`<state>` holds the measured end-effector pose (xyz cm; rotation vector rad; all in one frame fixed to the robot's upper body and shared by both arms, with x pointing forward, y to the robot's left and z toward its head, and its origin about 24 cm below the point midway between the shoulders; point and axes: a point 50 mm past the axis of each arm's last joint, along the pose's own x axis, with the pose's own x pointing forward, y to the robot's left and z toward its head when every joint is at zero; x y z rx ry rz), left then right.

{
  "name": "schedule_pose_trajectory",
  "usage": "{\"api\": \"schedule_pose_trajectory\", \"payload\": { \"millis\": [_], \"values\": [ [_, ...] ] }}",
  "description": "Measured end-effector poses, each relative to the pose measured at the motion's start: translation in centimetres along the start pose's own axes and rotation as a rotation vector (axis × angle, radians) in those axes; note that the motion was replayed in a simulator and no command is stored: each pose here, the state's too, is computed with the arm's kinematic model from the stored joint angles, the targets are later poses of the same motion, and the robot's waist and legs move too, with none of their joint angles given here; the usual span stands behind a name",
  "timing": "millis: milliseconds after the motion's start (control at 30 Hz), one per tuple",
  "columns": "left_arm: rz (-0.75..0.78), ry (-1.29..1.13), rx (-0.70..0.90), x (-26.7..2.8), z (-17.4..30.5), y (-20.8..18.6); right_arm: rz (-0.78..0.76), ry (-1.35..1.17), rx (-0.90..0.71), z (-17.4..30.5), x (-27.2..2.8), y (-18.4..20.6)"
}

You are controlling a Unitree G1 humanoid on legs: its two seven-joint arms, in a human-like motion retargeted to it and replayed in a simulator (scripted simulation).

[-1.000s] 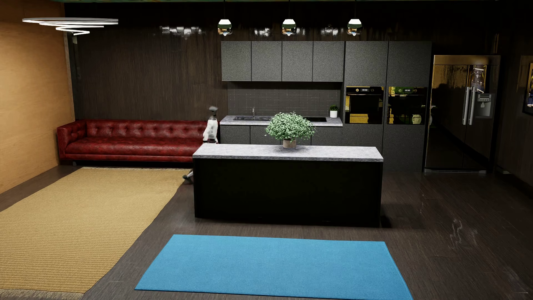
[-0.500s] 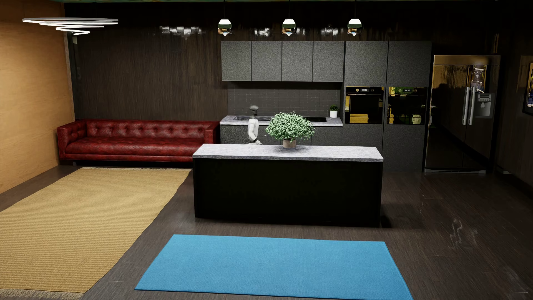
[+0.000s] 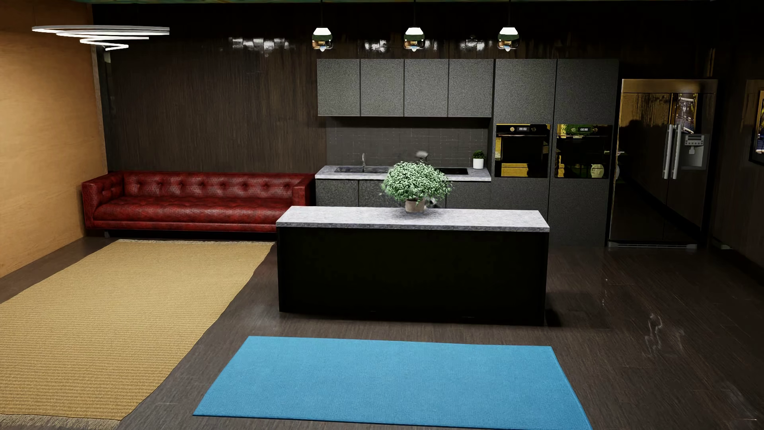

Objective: Circle the plant

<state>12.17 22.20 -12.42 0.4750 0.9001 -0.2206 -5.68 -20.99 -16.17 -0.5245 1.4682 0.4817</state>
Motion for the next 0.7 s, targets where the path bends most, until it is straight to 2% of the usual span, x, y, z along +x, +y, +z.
{"api": "schedule_pose_trajectory", "payload": {
  "millis": [67,167,300,433,533,600,667,700],
  "values": [
    [0.028,0.014,-0.053,-0.1,-0.5,0.2,0.017,0.053,0.025,-1.4,-0.2,1.0],
    [-0.026,0.156,-0.083,-1.1,-4.2,-2.3,0.012,0.045,-0.006,-0.7,0.1,0.4],
    [-0.138,0.308,-0.004,-3.1,-8.2,-5.2,-0.118,-0.189,0.047,6.2,0.4,-4.4],
    [-0.173,0.416,-0.001,-5.8,-11.5,-6.2,-0.286,-0.51,0.052,14.9,-2.4,-10.8],
    [-0.198,0.489,-0.005,-7.0,-13.2,-7.2,-0.386,-0.65,0.06,18.6,-4.9,-14.4],
    [-0.217,0.529,0.009,-7.7,-14.1,-7.6,-0.383,-0.645,0.081,18.0,-4.8,-14.1],
    [-0.229,0.594,0.037,-8.4,-15.2,-7.5,-0.3,-0.525,0.103,15.6,-2.5,-11.3],
    [-0.216,0.574,0.045,-7.6,-14.6,-6.9,-0.251,-0.462,0.07,14.5,-1.4,-9.7]
  ]
}}
